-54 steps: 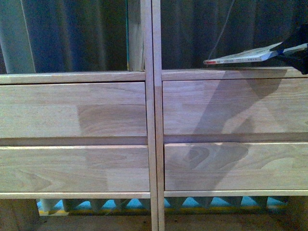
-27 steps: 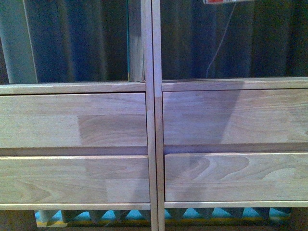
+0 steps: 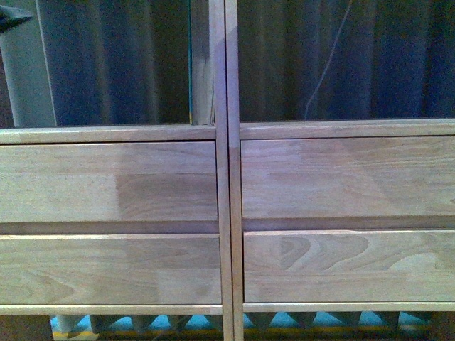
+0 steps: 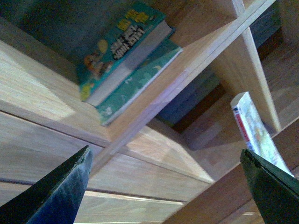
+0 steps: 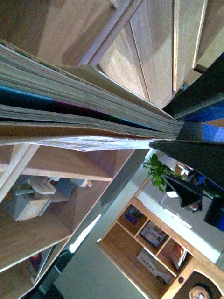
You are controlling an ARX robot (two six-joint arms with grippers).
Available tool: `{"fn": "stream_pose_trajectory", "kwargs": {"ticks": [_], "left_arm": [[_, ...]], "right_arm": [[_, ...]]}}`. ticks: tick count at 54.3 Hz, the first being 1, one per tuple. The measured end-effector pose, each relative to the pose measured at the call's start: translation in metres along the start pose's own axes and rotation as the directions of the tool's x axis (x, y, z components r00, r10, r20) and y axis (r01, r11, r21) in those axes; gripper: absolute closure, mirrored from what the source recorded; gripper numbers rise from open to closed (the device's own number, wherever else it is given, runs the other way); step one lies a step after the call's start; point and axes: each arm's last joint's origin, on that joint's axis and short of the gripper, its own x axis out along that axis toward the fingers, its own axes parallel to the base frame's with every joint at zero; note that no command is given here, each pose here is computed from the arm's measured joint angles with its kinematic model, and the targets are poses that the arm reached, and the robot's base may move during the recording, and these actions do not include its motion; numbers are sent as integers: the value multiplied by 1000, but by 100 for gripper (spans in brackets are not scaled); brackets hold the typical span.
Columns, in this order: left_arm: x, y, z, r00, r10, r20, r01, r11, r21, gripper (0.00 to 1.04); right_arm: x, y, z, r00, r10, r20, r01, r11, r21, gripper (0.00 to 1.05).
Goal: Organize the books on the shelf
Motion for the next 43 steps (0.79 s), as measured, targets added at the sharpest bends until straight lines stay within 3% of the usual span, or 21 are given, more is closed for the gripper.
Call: {"fn": "stream_pose_trajectory", "kwargs": {"ticks": [14, 33, 43], "left_arm": [[79, -32, -52, 980, -182, -82, 170, 976, -133, 7], [98, -52, -64, 963, -267, -40, 262, 959, -107, 7], [95, -57, -74, 944, -328, -33, 324, 942, -91, 7]], "right_arm": [[22, 6, -28, 993, 87, -82, -84, 995, 45, 97], [32, 14, -62, 986, 116, -121, -106, 991, 84, 97], [43, 20, -50, 988, 135, -72, -131, 990, 57, 97]]}}
